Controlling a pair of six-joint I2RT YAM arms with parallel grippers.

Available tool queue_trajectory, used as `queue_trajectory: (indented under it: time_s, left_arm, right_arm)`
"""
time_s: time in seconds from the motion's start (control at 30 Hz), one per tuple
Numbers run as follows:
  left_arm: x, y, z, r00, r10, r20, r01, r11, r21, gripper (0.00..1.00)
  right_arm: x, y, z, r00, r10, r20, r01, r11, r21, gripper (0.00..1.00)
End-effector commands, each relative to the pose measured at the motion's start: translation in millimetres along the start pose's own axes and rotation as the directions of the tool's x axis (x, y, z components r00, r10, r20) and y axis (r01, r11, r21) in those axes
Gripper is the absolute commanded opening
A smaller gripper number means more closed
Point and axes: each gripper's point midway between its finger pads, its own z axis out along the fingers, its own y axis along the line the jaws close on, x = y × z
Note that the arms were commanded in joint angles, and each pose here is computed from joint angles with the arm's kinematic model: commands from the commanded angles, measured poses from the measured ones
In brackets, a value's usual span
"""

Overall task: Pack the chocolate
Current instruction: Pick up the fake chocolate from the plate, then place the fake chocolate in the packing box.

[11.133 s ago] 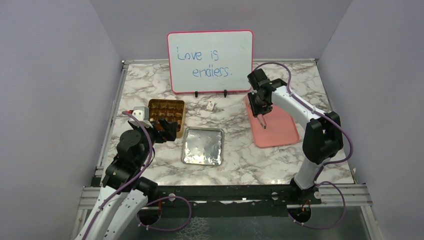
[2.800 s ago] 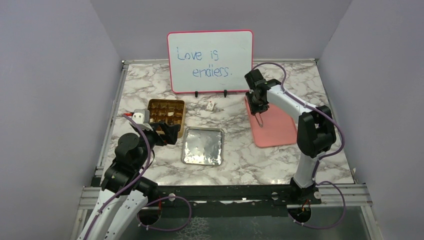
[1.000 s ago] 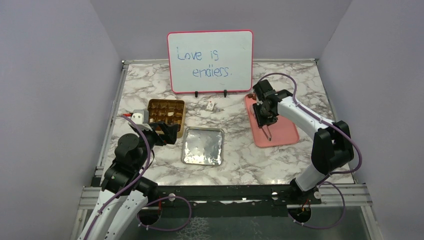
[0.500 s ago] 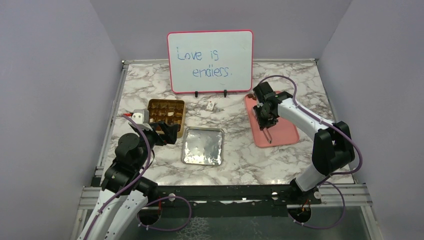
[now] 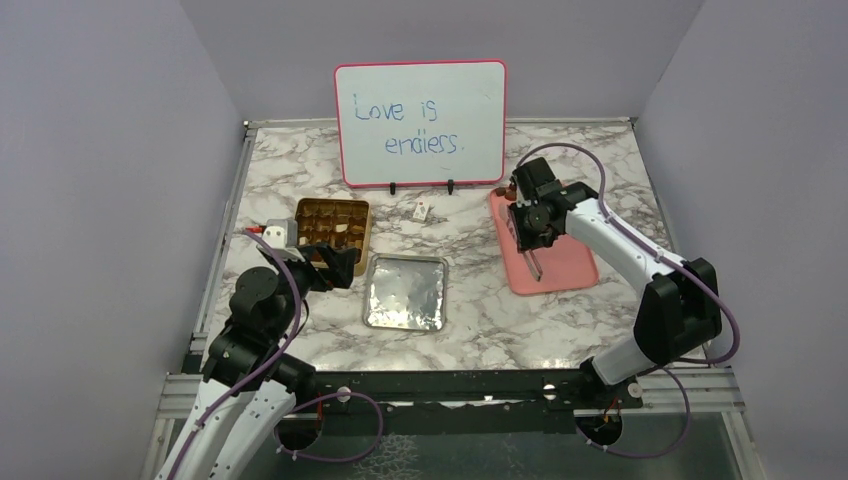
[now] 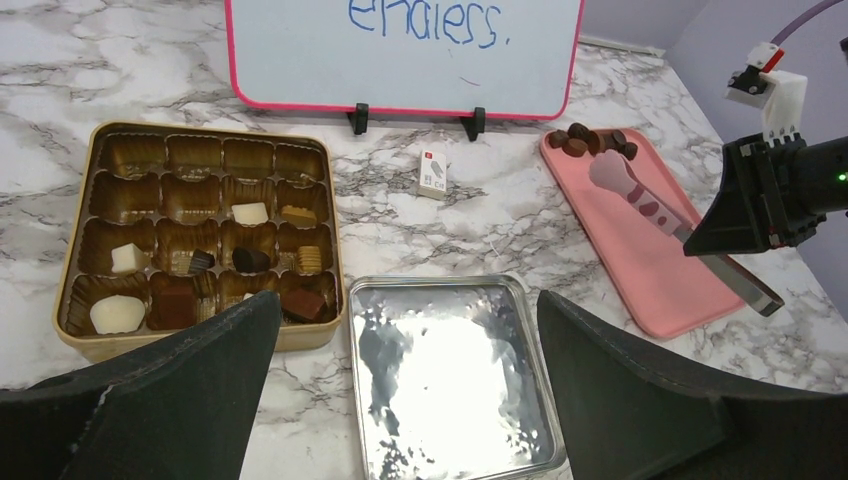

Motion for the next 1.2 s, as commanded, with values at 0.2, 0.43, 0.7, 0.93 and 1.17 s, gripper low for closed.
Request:
queue_trajectory:
  time_s: [0.2, 0.43, 0.7, 0.93, 1.17]
  left_arm:
    - [-22, 4, -10, 0.995, -0.009, 0.103, 0.012, 1.0, -0.027, 0.99]
    - [-39, 13, -23, 0.981, -0.024, 0.192, 0.037, 0.997, -0.066, 0.99]
    - [-58, 30, -43, 0.958, -0.054, 0.283, 0.1, 0.983, -0.153, 0.99]
    - [-64, 38, -53, 0.944, -0.07, 0.323, 0.135, 0.974, -0.184, 0.99]
    - [-68, 38, -58, 0.939, -0.076, 0.335, 0.145, 0.972, -0.187, 0.99]
  right_arm:
    - [-49, 60, -42, 0.977, -0.001, 0.214, 0.043, 0.98, -0.193, 0.21]
    - [-61, 134, -54, 0.96, -0.06, 0.274, 0.149, 0.937, -0.317, 0.21]
    - [-69, 223, -62, 0.933, -0.098, 0.346, 0.251, 0.866, -0.432, 0.22]
    - [-79, 293, -56, 0.914, -0.179, 0.364, 0.339, 0.83, -0.442, 0.23]
    - [-91, 347, -44, 0.899, -0.231, 0.373, 0.39, 0.81, -0.439, 0.25]
